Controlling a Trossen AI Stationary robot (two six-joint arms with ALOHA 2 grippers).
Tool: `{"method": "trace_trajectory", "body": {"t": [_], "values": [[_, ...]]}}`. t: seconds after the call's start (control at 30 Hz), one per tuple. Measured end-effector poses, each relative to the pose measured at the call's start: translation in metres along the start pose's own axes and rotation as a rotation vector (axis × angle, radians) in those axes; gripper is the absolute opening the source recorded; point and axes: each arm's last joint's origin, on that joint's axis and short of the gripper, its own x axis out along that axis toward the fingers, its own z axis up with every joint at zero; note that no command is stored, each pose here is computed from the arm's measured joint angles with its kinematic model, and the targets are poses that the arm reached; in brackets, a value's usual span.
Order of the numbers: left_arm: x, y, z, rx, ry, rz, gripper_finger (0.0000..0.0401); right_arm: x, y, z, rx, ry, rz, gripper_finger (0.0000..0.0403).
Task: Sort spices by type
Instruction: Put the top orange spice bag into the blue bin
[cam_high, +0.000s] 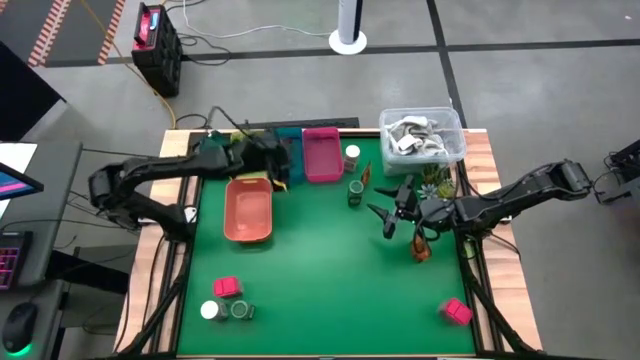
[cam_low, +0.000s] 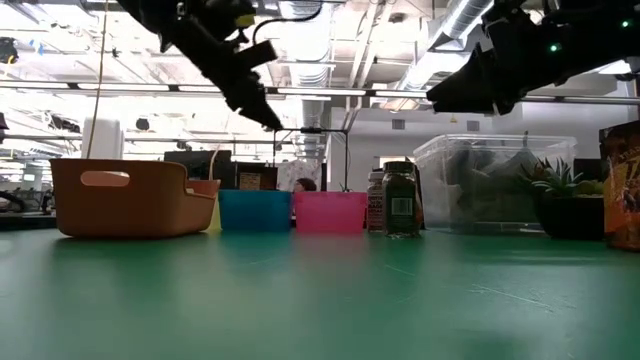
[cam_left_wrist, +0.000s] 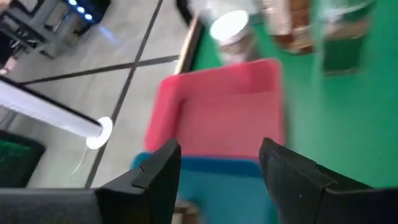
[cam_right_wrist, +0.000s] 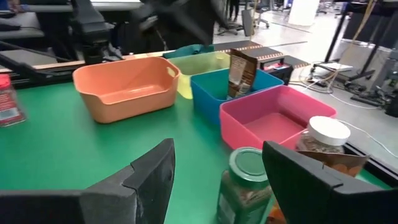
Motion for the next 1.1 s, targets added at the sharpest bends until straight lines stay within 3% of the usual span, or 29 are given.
{"method": "trace_trajectory", "body": {"t": [0.13,0.33,0.47,0.57,0.73,0.93,1.1], "values": [[0.006,-0.026,0.016,-0.087,-0.012,-0.06,0.0208,-0.001,-0.002,-0.001,-0.015,0.022,-0.007,0.0269],[0.022,-0.041,0.044,-0.235,-0.035,-0.104,0.0208,-0.011,-0.007,0.011,-0.022,0.126,-0.04,0.0269],[0.037,-0.048,0.061,-0.262,-0.049,-0.152,0.0208,-0.02,-0.006,0.021,-0.03,0.179,-0.029,0.0269],[0.038,-0.059,0.07,-0.219,-0.089,-0.167,0.0208,-0.028,-0.005,0.028,-0.019,0.2,-0.027,0.0269],[0.042,-0.06,0.087,-0.319,-0.228,-0.148,0.0208,-0.035,-0.008,0.046,-0.039,0.161,-0.12,0.0269],[0.071,-0.07,0.097,-0.373,-0.21,-0.176,0.0208,-0.051,-0.021,0.06,-0.008,0.145,-0.151,0.0269],[0.104,-0.075,0.113,-0.392,-0.219,-0.185,0.0209,-0.072,-0.04,0.053,0.06,0.145,-0.288,0.0269]]}}
